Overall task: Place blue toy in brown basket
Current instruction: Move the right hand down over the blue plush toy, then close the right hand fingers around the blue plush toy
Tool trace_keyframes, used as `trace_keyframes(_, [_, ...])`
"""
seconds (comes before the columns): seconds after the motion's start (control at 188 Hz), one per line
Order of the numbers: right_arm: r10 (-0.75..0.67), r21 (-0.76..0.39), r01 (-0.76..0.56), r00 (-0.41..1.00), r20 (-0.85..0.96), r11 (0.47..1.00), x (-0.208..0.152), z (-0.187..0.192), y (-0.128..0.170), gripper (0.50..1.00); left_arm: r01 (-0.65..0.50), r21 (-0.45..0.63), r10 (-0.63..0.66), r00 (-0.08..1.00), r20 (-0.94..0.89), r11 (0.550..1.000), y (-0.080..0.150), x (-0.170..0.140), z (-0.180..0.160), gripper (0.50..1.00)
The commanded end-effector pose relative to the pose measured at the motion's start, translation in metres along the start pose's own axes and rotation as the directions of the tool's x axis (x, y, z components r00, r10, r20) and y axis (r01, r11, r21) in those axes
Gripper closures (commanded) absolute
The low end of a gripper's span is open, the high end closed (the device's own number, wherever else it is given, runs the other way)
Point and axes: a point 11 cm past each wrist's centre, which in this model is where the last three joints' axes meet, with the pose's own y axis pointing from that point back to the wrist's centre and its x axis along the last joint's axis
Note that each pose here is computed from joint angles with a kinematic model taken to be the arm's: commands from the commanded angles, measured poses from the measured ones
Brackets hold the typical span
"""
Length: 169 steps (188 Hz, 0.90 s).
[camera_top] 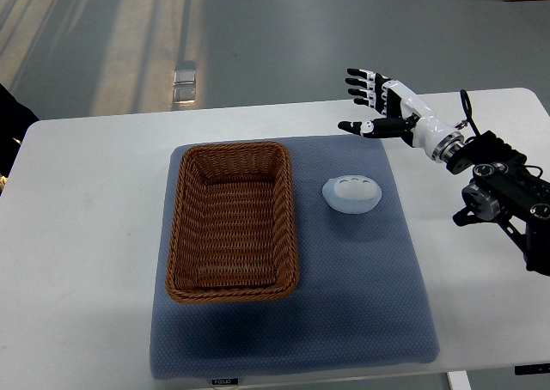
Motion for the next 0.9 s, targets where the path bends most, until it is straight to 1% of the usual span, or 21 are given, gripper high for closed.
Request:
trace_keyframes(0.0, [-0.079, -0.002, 0.079, 0.983, -0.166, 0.997, -0.006, -0.004, 0.01, 0.589, -0.001, 0.0, 0.001, 1.0, -0.001, 1.0, 0.0, 0.0, 0.0, 0.5])
trace_keyframes(0.133, [-0.181, -0.028, 0.182, 0.92, -0.347, 0.983, -0.014, -0.005, 0.023, 0.589, -0.002, 0.0, 0.002, 1.0, 0.002, 1.0, 0.0, 0.001, 0.0, 0.5])
trace_keyframes(0.363, [-0.294, -0.094, 0.287, 0.806, -0.515, 0.953, -0.02, -0.002, 0.042, 0.589, 0.0, 0.0, 0.0, 1.0, 0.002, 1.0, 0.0, 0.0, 0.0, 0.5])
trace_keyframes(0.624, [-0.326, -0.106, 0.321, 0.776, -0.54, 0.941, -0.031, 0.002, 0.043, 0.591, -0.002, 0.001, 0.002, 1.0, 0.004, 1.0, 0.0, 0.001, 0.0, 0.5])
trace_keyframes(0.736, [-0.342, -0.142, 0.32, 0.749, -0.567, 0.937, -0.035, 0.013, 0.045, 0.591, -0.002, 0.001, 0.002, 1.0, 0.005, 1.0, 0.0, 0.001, 0.0, 0.5])
trace_keyframes(0.896, [-0.342, -0.16, 0.31, 0.735, -0.585, 0.937, -0.037, 0.022, 0.048, 0.593, 0.0, 0.001, 0.0, 1.0, 0.005, 1.0, 0.0, 0.0, 0.0, 0.5])
